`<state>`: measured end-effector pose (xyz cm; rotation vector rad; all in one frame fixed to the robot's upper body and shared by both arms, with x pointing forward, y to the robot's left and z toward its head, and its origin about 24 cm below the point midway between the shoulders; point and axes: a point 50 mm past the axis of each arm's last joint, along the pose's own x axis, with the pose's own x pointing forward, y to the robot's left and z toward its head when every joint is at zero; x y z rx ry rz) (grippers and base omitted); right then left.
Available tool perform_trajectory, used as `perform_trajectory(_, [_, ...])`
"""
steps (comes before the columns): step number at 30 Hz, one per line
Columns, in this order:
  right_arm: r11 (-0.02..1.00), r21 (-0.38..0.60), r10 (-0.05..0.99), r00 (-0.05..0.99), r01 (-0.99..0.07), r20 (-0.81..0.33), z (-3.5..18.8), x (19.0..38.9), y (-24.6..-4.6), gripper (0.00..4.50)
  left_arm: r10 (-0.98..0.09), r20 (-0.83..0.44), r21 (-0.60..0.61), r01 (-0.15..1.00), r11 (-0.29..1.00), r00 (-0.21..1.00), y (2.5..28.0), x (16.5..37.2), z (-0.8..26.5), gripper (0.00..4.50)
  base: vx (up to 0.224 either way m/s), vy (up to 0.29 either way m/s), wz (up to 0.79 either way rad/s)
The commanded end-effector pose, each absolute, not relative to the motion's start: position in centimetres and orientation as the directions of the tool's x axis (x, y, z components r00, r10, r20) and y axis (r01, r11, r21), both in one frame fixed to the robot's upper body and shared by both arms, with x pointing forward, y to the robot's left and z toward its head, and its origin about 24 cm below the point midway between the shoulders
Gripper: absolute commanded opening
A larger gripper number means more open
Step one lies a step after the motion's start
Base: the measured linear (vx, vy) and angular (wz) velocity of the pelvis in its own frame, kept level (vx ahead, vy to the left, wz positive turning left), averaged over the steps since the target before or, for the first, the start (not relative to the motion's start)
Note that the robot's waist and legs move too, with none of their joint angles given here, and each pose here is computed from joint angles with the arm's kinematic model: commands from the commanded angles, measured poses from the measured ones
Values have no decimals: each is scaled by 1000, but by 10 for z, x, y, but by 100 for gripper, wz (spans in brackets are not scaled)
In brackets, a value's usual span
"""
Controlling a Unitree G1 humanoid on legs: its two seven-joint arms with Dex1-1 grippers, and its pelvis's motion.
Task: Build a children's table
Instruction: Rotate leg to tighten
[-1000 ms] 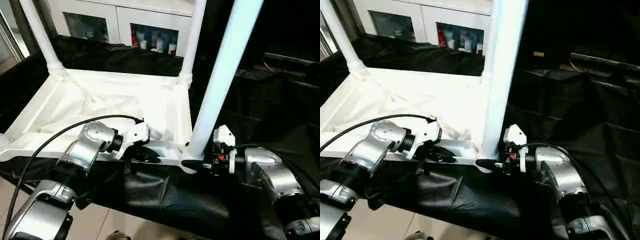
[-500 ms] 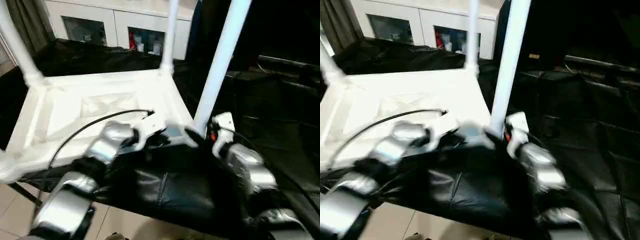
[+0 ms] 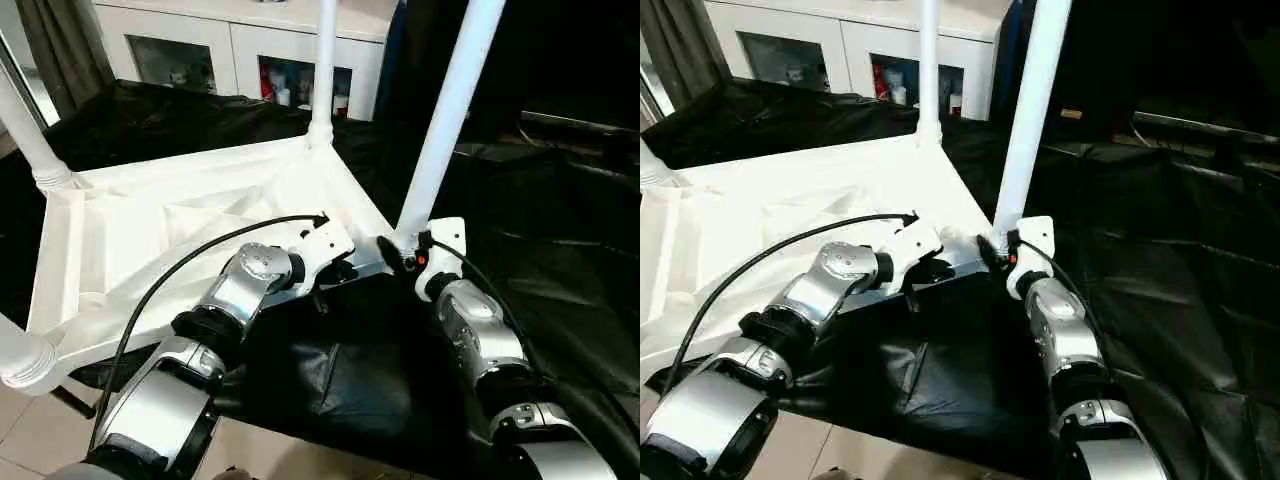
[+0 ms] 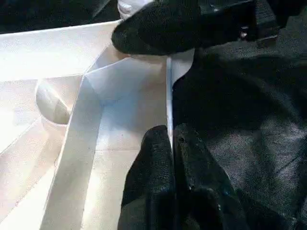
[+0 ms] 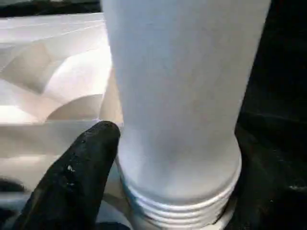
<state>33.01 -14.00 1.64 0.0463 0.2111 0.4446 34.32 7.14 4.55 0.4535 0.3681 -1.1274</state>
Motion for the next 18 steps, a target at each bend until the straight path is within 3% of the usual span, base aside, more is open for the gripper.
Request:
perform_trajectory(1, [743, 95, 666, 720, -662, -196, 16, 317, -122, 369, -844, -454, 127, 958, 257, 286, 66, 334, 48, 0, 0, 0, 0])
perform_trajectory(4, [609, 71, 785, 587, -790, -199, 22, 306, -134, 369, -857, -467, 113, 976, 186, 218, 78, 330, 49, 0, 0, 0, 0])
perform_trajectory(5, [609, 71, 785, 587, -790, -199, 22, 306, -134, 369, -857, -467, 113, 976, 186, 218, 78, 330, 49, 0, 0, 0, 0])
perform_trajectory(7, [473, 65, 866, 451, -879, -214, 30, 296, -146, 369, -874, -468, 80, 991, 105, 131, 89, 323, 51, 0, 0, 0, 0])
perform_trajectory(13, [372, 73, 908, 346, -925, -236, 38, 291, -157, 369, -876, -481, 13, 1000, 8, 13, 106, 313, 55, 0, 0, 0, 0])
perform_trajectory(18, [335, 72, 914, 305, -940, -268, 37, 289, -160, 369, -868, -497, 1, 1000, -3, -2, 115, 313, 56, 0, 0, 0, 0])
